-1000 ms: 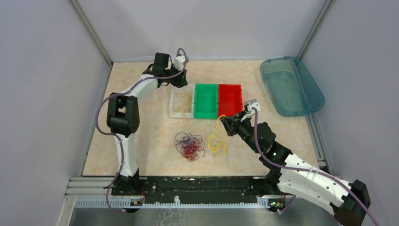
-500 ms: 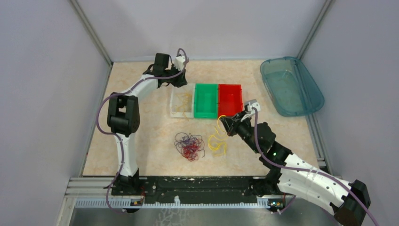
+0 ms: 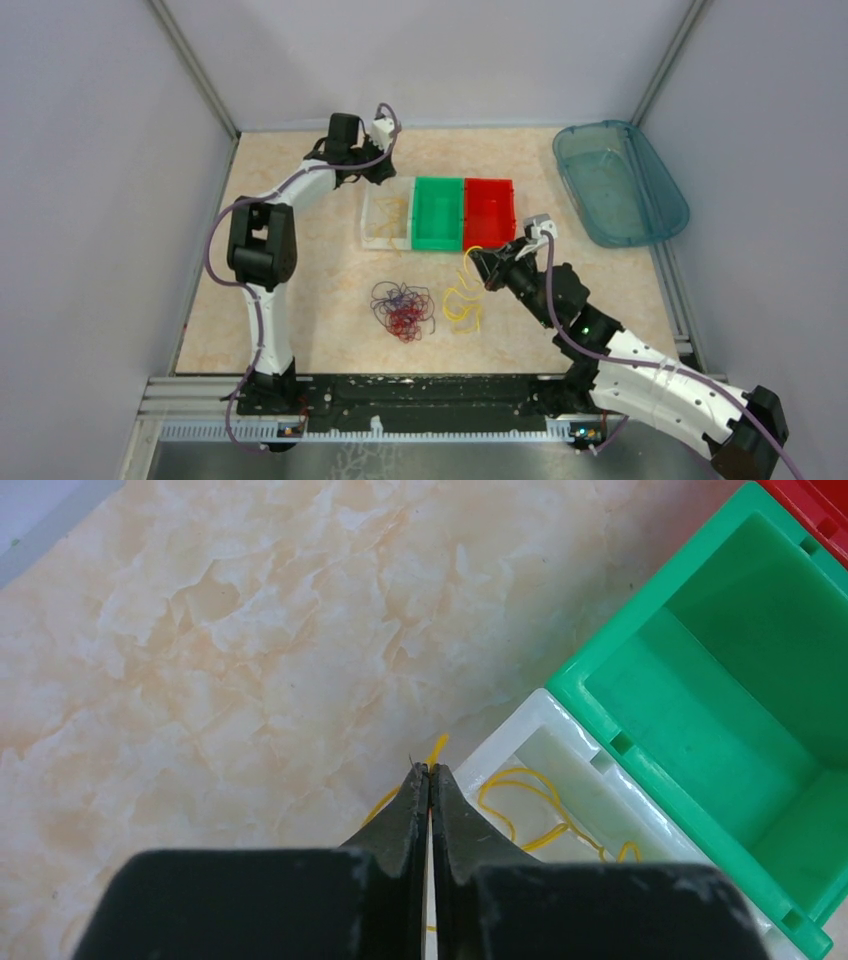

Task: Untangle the cables
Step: Place the cable in the bin.

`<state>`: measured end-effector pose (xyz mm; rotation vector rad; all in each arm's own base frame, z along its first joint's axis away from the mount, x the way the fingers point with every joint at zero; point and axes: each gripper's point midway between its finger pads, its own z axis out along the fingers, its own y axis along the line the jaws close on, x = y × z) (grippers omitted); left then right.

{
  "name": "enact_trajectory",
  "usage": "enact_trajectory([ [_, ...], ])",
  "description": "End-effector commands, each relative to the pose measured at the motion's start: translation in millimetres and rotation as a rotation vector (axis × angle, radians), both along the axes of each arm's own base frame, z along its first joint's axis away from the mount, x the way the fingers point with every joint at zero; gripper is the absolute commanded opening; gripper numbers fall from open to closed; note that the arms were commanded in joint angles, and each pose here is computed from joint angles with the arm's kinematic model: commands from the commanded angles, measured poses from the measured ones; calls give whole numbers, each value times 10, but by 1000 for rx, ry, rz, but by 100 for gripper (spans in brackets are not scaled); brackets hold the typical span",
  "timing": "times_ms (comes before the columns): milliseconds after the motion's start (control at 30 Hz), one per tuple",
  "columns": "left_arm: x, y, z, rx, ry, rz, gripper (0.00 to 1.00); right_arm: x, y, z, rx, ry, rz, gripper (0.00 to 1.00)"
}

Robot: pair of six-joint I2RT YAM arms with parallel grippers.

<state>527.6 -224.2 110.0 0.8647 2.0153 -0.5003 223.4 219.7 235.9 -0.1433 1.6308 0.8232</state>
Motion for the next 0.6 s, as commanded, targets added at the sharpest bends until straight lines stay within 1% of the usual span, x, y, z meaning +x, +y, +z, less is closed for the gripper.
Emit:
enact_trajectory([
  [0, -70, -24, 156, -16, -28, -22, 3, 26, -55, 195, 61, -39, -25, 0],
  [133, -116, -32, 119, -22, -12, -30, 0, 28, -60, 192, 65, -35, -28, 0],
  [233, -169, -51, 144, -34, -4, -42, 0, 29, -67, 181, 65, -31, -32, 0],
  [433, -292, -77, 533, -74, -56, -70, 0, 41, -51, 168, 72, -24, -32, 0],
  [567, -369, -46, 730, -66, -108, -87, 0, 41, -16, 164, 73, -21, -21, 0],
])
